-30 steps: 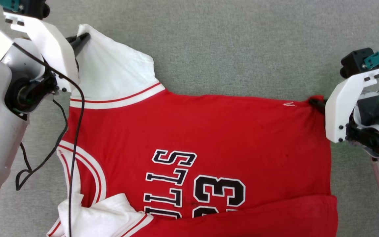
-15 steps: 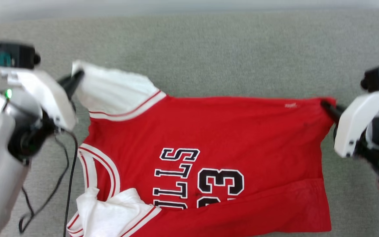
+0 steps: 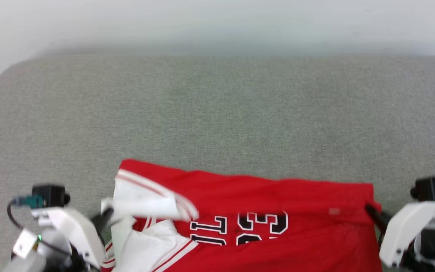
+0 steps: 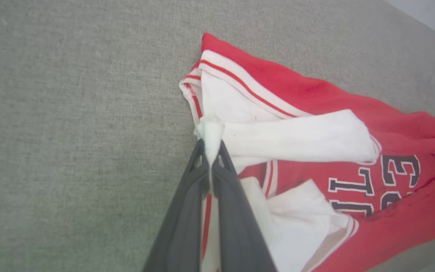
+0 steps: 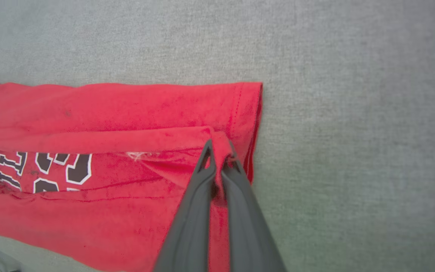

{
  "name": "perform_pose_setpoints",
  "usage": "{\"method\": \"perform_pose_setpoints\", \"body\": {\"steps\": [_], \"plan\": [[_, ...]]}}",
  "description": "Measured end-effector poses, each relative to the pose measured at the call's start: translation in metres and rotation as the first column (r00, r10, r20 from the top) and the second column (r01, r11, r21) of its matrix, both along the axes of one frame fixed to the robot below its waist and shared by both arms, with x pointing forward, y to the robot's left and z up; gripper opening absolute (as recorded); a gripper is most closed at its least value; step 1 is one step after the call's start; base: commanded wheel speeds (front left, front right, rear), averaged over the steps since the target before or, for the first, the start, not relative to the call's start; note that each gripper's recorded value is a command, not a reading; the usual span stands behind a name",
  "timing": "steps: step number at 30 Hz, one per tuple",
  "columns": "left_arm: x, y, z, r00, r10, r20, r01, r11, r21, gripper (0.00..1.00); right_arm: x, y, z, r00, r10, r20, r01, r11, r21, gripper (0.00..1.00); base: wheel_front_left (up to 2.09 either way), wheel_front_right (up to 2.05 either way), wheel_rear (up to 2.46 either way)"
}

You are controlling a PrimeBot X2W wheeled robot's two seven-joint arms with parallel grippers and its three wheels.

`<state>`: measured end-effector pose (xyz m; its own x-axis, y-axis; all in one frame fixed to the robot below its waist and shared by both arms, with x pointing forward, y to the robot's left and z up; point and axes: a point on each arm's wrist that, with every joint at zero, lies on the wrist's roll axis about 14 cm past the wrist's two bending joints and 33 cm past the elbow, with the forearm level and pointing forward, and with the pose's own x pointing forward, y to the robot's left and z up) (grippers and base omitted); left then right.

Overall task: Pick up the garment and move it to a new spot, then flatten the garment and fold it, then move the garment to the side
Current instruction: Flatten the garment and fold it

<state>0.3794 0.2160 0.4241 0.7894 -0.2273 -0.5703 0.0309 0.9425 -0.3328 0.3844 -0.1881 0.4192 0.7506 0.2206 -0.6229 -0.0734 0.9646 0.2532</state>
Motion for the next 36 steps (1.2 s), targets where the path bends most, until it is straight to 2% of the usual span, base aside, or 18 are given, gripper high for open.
{"method": "perform_pose_setpoints", "body": {"steps": [4, 9, 10, 11, 12, 13, 16, 19, 22, 25, 27, 31, 36], "plan": [[-0.038, 0.001, -0.024, 0.993, 0.047, -0.106, -0.052, 0.998, -0.04, 0.0, -0.022, 0.002, -0.014, 0.999, -0.034, -0.039, 0.035, 0.999, 0.039, 0.0, 0.0, 0.0, 0.0], [-0.062, -0.004, -0.043, 0.98, 0.093, -0.173, -0.109, 0.99, -0.085, 0.0, -0.043, 0.0, -0.031, 0.994, -0.071, -0.087, 0.076, 0.995, 0.058, 0.0, 0.0, 0.0, 0.0], [-0.065, -0.006, -0.047, 0.979, 0.093, -0.182, -0.11, 0.99, -0.087, 0.0, -0.047, 0.002, -0.035, 0.992, -0.072, -0.099, 0.078, 0.995, 0.064, 0.43, 0.0, 0.0, 0.0], [-0.066, -0.008, -0.048, 0.979, 0.093, -0.182, -0.112, 0.989, -0.096, 0.22, -0.05, 0.004, -0.038, 0.991, -0.077, -0.108, 0.085, 0.994, 0.073, 0.98, 0.0, 0.0, 0.0], [-0.065, -0.009, -0.048, 0.98, 0.1, -0.172, -0.119, 0.988, -0.103, 0.76, -0.052, 0.005, -0.04, 0.991, -0.078, -0.108, 0.087, 0.993, 0.077, 1.0, 0.0, 0.0, 0.0], [-0.064, -0.01, -0.047, 0.981, 0.108, -0.162, -0.126, 0.986, -0.108, 1.0, -0.053, 0.005, -0.04, 0.992, -0.087, -0.093, 0.095, 0.992, 0.077, 1.0, 0.0, 0.0, 0.0], [-0.057, -0.015, -0.042, 0.988, 0.116, -0.101, -0.128, 0.984, -0.12, 1.0, -0.048, 0.007, -0.033, 0.992, -0.125, -0.019, 0.127, 0.987, 0.104, 1.0, 0.0, 0.0, 0.0], [-0.04, -0.011, -0.023, 0.989, 0.141, 0.032, -0.137, 0.986, -0.099, 1.0, -0.043, 0.006, -0.022, 0.983, -0.169, 0.065, 0.16, 0.979, 0.127, 1.0, 0.0, 0.0, 0.0], [-0.024, -0.01, 0.001, 0.972, 0.16, 0.169, -0.147, 0.985, -0.089, 1.0, -0.038, 0.001, -0.006, 0.971, -0.192, 0.14, 0.174, 0.976, 0.131, 1.0, 0.0, 0.0, 0.0], [-0.009, -0.01, 0.028, 0.936, 0.165, 0.312, -0.15, 0.986, -0.073, 1.0, -0.037, -0.011, 0.004, 0.963, -0.212, 0.168, 0.195, 0.974, 0.112, 1.0, 0.0, 0.0, 0.0], [0.0, -0.015, 0.052, 0.891, 0.15, 0.429, -0.144, 0.988, -0.046, 1.0, -0.041, -0.024, 0.003, 0.969, -0.215, 0.125, 0.206, 0.976, 0.075, 1.0, 0.0, 0.0, 0.0], [0.005, -0.02, 0.076, 0.839, 0.13, 0.528, -0.146, 0.989, -0.011, 1.0, -0.048, -0.029, -0.005, 0.984, -0.179, 0.026, 0.178, 0.984, 0.017, 1.0, 0.0, 0.0, 0.0], [0.008, -0.023, 0.101, 0.778, 0.122, 0.617, -0.17, 0.985, 0.019, 1.0, -0.049, -0.02, -0.016, 0.99, -0.121, -0.078, 0.121, 0.993, -0.008, 1.0, 0.0, 0.0, 0.0]]}}
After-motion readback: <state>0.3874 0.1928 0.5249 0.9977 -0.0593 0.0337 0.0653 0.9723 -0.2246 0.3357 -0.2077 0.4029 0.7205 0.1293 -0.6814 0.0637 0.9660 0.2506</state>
